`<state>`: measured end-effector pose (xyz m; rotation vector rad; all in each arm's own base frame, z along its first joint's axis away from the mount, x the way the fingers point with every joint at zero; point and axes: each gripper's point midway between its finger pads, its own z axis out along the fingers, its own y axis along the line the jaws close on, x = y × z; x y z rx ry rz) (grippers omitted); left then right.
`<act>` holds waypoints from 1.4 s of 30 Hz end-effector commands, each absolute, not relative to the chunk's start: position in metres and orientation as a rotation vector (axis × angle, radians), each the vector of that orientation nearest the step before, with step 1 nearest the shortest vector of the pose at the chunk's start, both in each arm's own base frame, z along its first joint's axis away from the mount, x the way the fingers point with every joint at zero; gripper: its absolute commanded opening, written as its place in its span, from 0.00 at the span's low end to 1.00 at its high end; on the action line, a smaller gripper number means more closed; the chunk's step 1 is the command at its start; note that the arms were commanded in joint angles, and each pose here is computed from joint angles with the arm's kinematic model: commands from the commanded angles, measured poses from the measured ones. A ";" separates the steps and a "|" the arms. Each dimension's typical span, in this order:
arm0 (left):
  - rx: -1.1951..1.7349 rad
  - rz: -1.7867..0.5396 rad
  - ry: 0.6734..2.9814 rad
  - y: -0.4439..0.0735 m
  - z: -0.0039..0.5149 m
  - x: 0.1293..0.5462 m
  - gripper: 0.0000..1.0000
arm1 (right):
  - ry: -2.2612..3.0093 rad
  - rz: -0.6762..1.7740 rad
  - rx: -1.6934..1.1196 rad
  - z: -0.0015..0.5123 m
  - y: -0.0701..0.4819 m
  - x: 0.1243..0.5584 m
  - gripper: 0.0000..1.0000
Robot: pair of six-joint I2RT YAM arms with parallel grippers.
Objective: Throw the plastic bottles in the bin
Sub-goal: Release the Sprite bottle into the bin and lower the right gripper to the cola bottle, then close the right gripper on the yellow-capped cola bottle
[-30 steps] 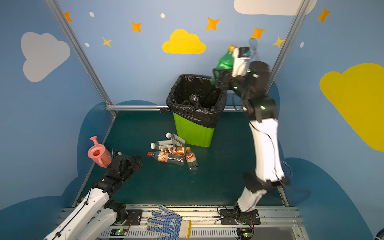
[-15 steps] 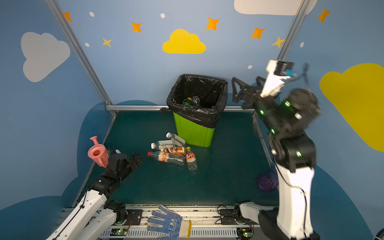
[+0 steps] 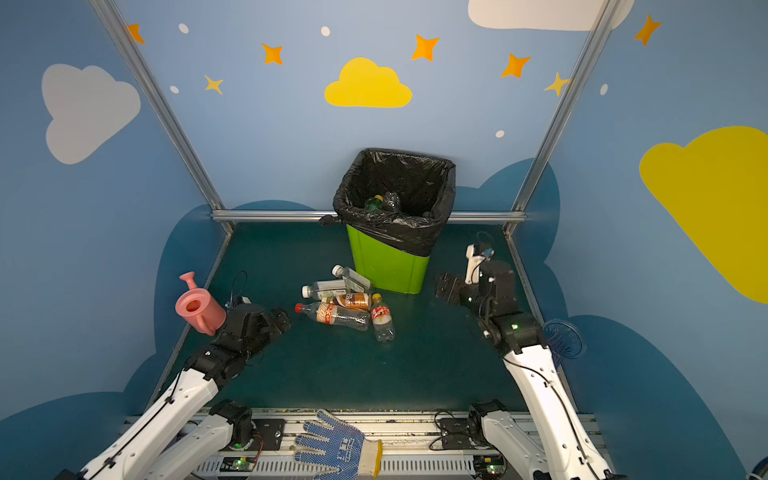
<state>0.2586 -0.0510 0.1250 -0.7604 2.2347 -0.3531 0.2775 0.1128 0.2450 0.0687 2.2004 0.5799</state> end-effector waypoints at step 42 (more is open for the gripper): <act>-0.720 -0.285 2.252 -0.049 0.109 0.246 1.00 | 2.890 0.728 -0.231 0.036 0.278 0.282 0.67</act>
